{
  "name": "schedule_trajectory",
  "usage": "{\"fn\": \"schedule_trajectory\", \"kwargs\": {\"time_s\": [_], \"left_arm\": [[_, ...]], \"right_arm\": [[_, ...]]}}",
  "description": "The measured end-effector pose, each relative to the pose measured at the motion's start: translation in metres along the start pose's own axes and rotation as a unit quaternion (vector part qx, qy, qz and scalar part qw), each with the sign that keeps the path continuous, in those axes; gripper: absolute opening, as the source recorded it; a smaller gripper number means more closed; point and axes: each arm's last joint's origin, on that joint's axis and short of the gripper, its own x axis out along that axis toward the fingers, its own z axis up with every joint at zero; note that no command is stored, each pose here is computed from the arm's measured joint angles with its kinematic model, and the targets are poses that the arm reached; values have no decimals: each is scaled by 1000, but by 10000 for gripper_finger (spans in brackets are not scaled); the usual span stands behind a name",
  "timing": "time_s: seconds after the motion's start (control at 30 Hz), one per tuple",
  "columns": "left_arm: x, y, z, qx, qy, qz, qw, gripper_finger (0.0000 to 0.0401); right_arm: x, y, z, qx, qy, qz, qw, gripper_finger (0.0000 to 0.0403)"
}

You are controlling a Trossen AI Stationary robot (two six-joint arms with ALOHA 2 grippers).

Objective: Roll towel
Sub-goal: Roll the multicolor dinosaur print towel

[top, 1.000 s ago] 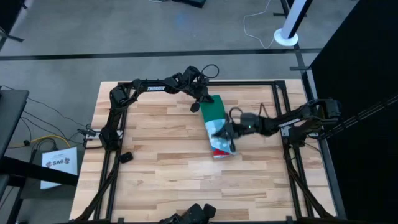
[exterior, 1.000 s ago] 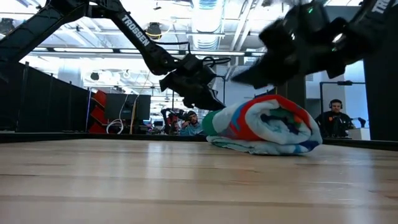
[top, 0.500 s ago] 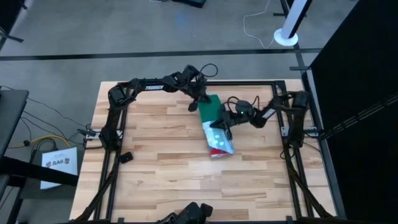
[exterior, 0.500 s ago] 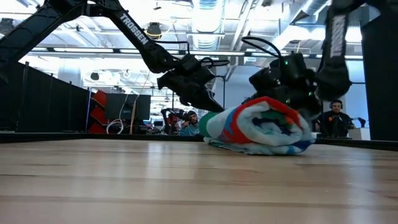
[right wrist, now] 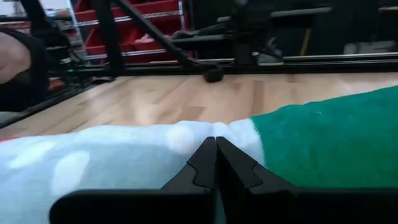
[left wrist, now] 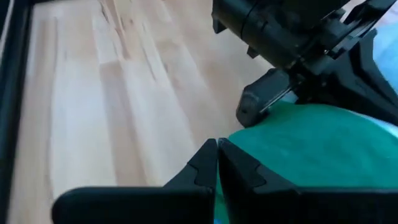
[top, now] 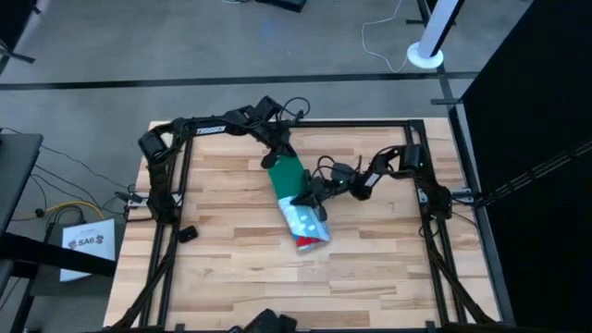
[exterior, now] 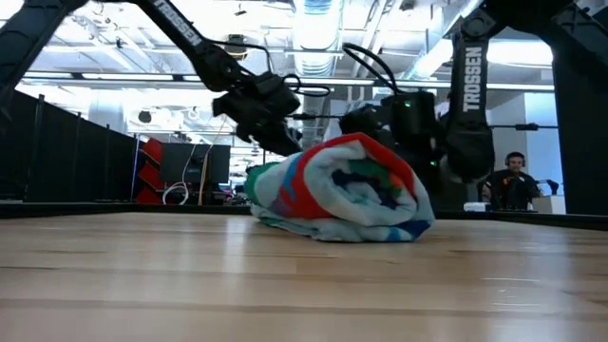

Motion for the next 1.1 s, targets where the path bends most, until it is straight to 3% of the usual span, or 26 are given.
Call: {"fn": "schedule_trajectory", "kwargs": {"time_s": [0.17, 0.33, 0.47, 0.63, 0.87, 1.1], "left_arm": [[-14, -33, -9, 4, -36, 32, 999, 0], [-5, -73, -29, 16, -133, 119, 984, 0], [11, -92, -59, -17, -160, 200, 967, 0], [26, -92, -80, -81, -176, 255, 947, 0], [42, -94, -96, -119, -145, 279, 942, 0], [27, -94, -82, -112, -133, 314, 933, 0]], "right_arm": [[17, 3, 4, 4, 11, 16, 1000, 0], [23, 3, 6, 7, 17, 21, 1000, 0], [24, 4, 6, 12, 21, 22, 999, 0], [24, 5, 5, 20, 25, 21, 999, 0], [25, 5, 5, 21, 26, 20, 999, 0], [25, 5, 5, 19, 26, 21, 999, 0]]}}
